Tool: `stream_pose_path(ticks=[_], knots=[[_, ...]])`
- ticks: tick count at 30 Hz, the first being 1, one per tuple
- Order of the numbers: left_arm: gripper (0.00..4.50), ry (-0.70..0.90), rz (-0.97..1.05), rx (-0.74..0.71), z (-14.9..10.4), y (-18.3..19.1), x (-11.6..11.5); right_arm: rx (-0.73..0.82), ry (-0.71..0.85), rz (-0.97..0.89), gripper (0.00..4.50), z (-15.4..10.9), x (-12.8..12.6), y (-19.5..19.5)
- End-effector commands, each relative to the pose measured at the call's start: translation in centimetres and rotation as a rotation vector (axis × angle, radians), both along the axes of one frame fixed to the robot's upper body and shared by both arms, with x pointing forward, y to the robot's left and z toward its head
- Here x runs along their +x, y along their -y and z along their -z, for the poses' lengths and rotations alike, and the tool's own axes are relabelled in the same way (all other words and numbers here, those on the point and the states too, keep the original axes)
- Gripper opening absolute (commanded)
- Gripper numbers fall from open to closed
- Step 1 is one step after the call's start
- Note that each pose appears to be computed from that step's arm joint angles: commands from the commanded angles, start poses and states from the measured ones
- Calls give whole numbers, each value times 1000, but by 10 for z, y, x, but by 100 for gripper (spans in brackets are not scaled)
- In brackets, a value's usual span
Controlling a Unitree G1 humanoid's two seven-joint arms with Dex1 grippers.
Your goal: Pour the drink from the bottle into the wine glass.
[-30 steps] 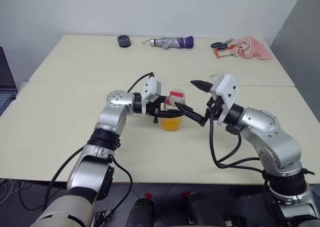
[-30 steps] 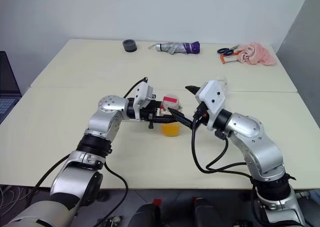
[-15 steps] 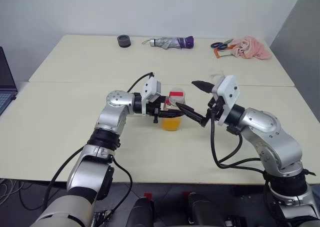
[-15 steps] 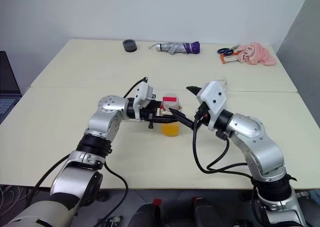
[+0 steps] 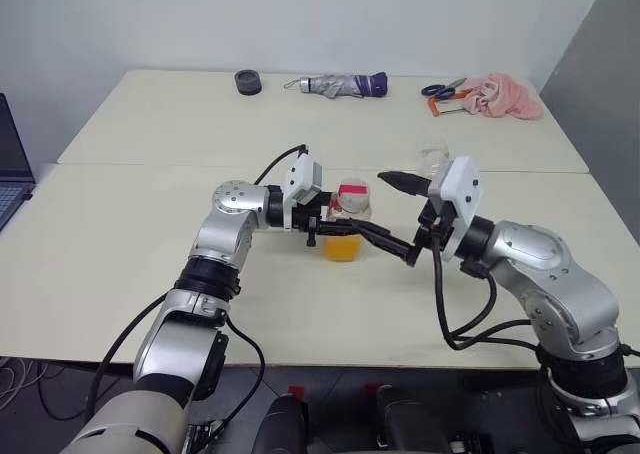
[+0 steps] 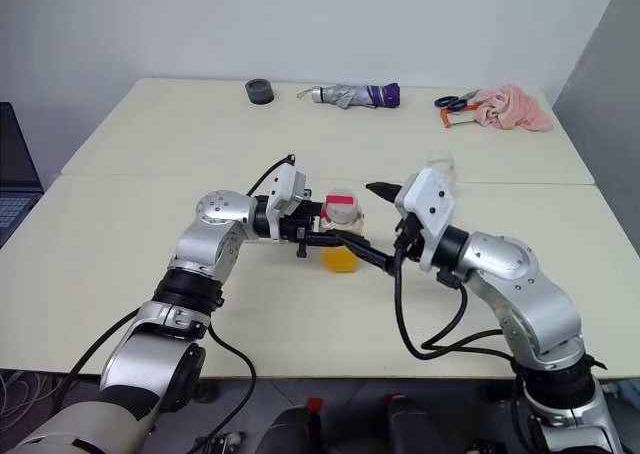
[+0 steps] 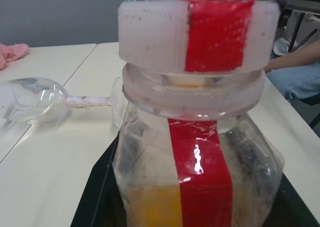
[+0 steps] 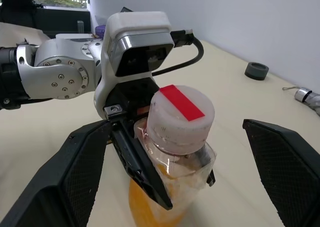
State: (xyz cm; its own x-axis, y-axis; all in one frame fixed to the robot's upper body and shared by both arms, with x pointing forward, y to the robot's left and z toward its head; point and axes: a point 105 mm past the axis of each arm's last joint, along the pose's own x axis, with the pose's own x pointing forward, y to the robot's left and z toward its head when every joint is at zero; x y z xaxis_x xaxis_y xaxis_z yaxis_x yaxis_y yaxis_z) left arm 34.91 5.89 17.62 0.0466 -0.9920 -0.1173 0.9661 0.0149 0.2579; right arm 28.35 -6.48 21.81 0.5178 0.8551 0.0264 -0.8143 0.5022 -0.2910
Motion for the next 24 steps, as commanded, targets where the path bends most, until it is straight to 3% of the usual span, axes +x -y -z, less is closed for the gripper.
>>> stream_pose_path(ticks=[1, 24], knots=[[172, 68, 3, -27, -19, 1, 2, 28, 30, -9, 450, -11, -4, 5], [172, 60, 40, -77, -26, 7, -7, 90, -19, -75, 450, -30, 5, 4]])
